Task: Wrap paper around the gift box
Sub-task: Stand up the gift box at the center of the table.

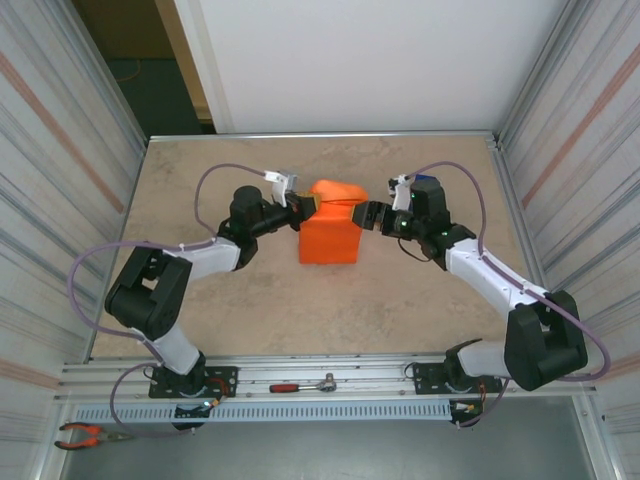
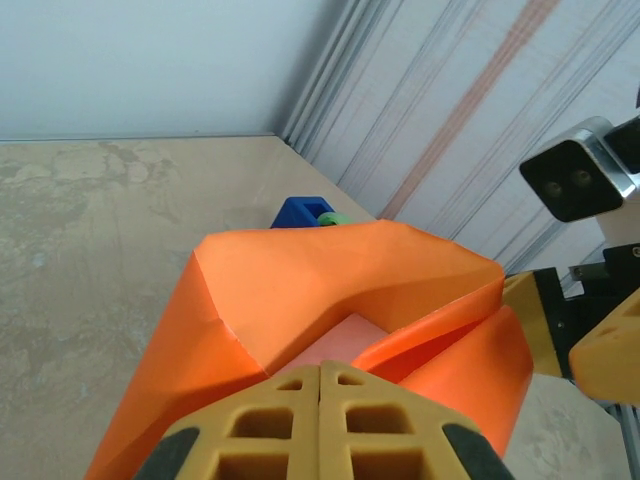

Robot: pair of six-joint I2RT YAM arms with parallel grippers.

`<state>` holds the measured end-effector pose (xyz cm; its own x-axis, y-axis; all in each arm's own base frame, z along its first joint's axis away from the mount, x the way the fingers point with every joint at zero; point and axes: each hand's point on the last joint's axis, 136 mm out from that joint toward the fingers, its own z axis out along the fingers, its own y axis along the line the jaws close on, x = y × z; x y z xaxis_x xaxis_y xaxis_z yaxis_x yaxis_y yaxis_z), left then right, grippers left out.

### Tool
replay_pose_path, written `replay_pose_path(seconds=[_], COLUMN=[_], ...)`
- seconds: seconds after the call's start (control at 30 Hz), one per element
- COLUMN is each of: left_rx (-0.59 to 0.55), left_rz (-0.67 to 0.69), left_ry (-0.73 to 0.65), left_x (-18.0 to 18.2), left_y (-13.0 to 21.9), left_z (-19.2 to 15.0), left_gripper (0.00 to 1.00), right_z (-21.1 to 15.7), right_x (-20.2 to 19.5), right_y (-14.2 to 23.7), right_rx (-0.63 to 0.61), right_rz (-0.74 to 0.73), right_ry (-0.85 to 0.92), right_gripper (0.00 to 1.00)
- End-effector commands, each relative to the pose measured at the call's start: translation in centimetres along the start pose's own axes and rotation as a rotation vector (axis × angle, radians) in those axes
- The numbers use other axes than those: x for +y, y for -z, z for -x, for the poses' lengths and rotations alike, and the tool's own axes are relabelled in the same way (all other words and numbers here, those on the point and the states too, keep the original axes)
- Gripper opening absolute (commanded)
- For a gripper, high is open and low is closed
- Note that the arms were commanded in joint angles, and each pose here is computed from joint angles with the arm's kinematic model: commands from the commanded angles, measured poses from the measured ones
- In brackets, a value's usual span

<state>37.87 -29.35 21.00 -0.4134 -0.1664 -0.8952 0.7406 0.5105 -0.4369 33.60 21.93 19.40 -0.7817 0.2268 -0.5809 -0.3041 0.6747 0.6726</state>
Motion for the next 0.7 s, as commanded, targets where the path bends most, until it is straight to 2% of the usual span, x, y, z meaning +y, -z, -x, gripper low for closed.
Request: replay_pose_path(seconds=[0.0,0.3,0.33,0.37,0.43,0.47,0.53,0.67], left_rx=[-0.058,-0.055,-0.065,-0.079,-0.134,-0.164,-0.214,-0.158], left_rz=[-0.02,0.005,0.018,0.032,0.096,0.115,0.159,0.206], left_ry=[-0.066,-0.061,-0.056,-0.052,-0.033,-0.021,0.003,-0.012], left_x=[-1.4,-1.8,-1.7,-1.7,-1.1,-0.8,-0.1,0.1], left_y=[0.8,2.1,2.4,2.7,4.1,4.8,6.4,7.0], left_z=[1.4,0.6,0.8,1.1,2.0,2.4,2.9,1.8], left_gripper=[0.0,0.0,0.09,0.25,0.7,0.81,0.93,0.99], right_z=[0.4,-0.4,-0.6,-0.8,-1.3,-1.6,-2.0,-2.4], right_x=[-0.1,-2.9,-3.0,-3.1,-3.2,-3.2,-3.3,-3.3], right_y=[-0.2,-2.8,-3.1,-3.2,-3.3,-3.3,-3.3,-2.9], right_rx=[-0.034,-0.047,-0.041,-0.034,-0.022,-0.015,-0.008,-0.008], right_rz=[-0.081,-0.212,-0.214,-0.216,-0.221,-0.221,-0.221,-0.215], right_ry=[0.062,0.042,0.04,0.041,0.047,0.048,0.051,0.052], right_gripper=[0.8,0.79,0.78,0.78,0.76,0.76,0.76,0.76])
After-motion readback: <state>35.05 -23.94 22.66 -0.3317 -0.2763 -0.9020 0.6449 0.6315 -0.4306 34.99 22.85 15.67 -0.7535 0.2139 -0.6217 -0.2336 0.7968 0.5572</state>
